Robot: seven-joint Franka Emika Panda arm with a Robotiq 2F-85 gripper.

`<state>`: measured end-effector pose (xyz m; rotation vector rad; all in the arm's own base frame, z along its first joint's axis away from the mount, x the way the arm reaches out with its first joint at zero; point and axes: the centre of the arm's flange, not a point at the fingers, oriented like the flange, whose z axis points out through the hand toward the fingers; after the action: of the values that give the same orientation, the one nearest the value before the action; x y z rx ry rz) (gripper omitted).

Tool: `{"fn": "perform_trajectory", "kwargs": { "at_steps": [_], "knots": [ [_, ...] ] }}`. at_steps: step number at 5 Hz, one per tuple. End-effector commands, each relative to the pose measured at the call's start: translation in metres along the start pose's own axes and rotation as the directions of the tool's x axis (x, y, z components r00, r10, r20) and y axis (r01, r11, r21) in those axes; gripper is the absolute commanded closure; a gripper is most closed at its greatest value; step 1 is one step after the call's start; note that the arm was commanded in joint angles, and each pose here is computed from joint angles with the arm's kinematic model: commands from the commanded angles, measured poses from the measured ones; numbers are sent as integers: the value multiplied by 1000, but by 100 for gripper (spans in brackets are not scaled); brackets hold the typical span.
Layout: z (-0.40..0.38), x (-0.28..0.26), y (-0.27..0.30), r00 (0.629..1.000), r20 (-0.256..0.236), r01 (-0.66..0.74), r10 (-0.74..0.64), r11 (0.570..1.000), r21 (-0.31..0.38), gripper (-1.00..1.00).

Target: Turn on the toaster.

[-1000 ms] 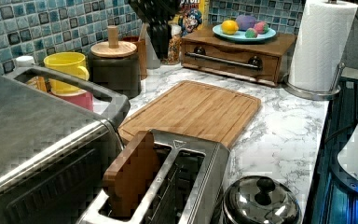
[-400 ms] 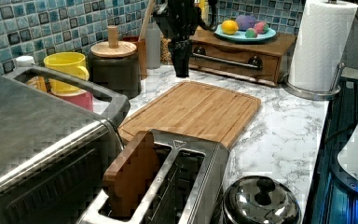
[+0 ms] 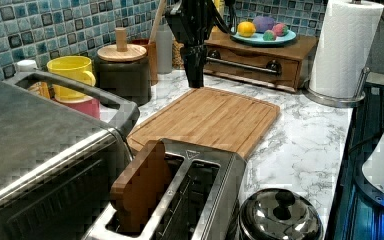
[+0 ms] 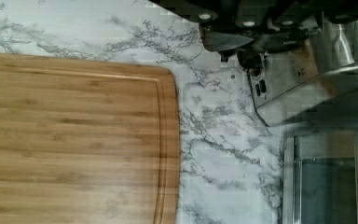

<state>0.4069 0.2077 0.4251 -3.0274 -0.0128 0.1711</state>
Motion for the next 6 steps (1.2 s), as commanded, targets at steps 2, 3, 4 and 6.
{"fn": "perform_trajectory", "kwargs": {
  "at_steps": [2, 3, 4, 6],
  "knots": [
    [34, -30, -52, 972, 41, 228, -230, 972, 48, 100],
    [44, -28, -57, 971, 61, 230, -233, 972, 50, 100],
    [51, -32, -63, 967, 70, 240, -245, 968, 79, 100],
    [68, -20, -72, 973, 120, 192, -196, 980, 43, 100]
  ]
}}
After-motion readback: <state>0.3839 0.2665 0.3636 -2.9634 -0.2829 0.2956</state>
